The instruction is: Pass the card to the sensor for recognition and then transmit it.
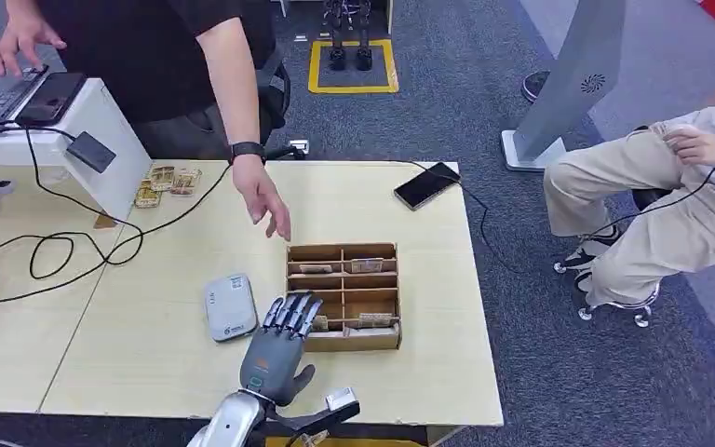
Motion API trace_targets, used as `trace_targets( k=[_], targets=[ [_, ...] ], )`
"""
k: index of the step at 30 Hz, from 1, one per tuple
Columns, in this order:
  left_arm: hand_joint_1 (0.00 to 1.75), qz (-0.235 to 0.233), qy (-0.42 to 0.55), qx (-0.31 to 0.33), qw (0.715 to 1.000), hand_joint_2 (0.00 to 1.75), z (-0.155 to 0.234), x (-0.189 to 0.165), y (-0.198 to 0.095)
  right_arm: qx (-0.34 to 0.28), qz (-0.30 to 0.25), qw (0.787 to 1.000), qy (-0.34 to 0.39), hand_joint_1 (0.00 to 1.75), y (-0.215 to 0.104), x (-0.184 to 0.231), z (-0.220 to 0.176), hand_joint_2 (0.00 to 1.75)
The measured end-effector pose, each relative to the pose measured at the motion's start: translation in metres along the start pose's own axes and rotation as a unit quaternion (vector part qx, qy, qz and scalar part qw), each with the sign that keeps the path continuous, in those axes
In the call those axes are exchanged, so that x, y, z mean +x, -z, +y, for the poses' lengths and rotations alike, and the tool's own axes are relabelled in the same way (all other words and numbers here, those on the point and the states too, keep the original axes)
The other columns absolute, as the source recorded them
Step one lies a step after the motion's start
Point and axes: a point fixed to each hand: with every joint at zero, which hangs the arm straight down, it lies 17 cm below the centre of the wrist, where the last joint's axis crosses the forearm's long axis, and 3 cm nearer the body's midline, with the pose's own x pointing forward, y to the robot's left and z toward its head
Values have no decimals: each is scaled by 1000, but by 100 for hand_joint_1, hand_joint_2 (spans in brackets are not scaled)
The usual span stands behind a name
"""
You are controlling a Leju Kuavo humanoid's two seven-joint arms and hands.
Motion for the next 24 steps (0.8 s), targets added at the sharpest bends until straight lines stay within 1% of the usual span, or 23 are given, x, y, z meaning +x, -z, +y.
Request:
trace_targets(
  k=[14,15,16,17,18,24],
  targets=[
    [0,27,15,-6,1000,175,-4,-11,0,0,1,1000,0,0,0,0,0,175],
    [23,30,15,-4,999,175,-4,-12,0,0,2,1000,0,0,0,-1,0,175],
    [117,32,16,-2,999,175,-3,-13,0,0,2,1000,0,0,0,-1,0,175],
    [169,35,16,1,999,175,-2,-14,0,0,2,1000,0,0,0,-1,0,175],
    [175,37,15,8,999,175,0,-14,0,0,2,1000,1,0,0,-1,0,175],
    [175,43,13,58,997,175,20,-15,1,0,2,1000,0,0,0,-1,0,175]
  ],
)
